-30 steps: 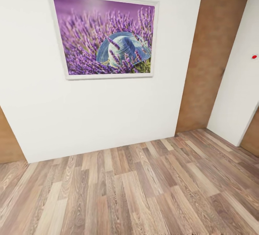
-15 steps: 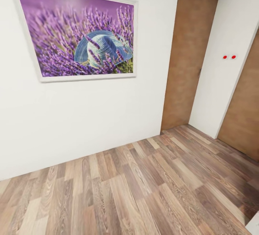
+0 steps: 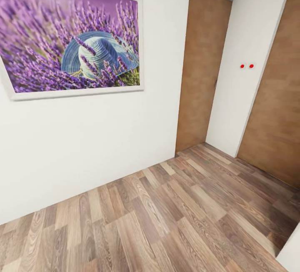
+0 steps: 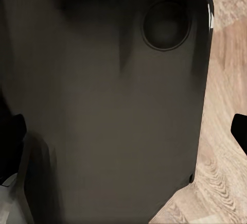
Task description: In the bedroom, move the book from the bed onto either nightstand, and place the two sandals side by side next to the bed.
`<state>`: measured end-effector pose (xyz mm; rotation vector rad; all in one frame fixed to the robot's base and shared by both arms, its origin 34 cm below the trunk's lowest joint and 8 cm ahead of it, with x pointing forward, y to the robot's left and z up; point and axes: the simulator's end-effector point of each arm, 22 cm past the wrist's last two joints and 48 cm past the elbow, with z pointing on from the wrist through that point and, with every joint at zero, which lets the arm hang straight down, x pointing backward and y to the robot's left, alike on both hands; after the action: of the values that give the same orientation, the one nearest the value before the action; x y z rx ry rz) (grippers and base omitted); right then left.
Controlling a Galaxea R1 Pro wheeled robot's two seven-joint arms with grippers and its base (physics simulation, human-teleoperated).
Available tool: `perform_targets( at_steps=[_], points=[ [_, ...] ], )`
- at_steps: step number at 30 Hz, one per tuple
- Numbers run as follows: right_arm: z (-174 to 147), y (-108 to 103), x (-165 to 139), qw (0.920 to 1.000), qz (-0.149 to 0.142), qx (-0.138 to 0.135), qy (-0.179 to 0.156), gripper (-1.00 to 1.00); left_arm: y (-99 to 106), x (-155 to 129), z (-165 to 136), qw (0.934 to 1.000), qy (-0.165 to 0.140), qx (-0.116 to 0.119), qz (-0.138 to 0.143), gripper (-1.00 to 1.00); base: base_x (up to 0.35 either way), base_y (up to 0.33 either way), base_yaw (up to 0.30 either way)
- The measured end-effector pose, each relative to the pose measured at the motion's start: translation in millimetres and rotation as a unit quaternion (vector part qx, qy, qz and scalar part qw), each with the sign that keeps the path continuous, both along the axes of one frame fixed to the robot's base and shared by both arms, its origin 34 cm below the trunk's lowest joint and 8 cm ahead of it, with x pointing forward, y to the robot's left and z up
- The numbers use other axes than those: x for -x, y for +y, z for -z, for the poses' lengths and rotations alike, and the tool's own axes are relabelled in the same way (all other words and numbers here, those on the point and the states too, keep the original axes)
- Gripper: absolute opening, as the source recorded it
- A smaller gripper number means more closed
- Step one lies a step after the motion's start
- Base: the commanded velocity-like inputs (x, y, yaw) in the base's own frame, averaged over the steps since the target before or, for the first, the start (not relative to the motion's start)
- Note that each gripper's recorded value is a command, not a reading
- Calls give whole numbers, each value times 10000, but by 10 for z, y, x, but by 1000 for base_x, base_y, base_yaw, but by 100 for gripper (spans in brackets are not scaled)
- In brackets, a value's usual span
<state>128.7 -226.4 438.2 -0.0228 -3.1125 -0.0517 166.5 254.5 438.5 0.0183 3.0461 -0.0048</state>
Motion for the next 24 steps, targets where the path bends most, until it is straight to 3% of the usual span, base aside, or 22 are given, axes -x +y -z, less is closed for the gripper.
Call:
perform_targets(
  at_steps=[12,24],
  points=[
    [0,0,-12,10000,0,0,-12,100,0,0,0,10000,1,0,-1,100,253,170,-20],
    [1,-2,-15,10000,0,0,-12,100,0,0,1,10000,3,0,0,100,51,37,-1]
  ],
)
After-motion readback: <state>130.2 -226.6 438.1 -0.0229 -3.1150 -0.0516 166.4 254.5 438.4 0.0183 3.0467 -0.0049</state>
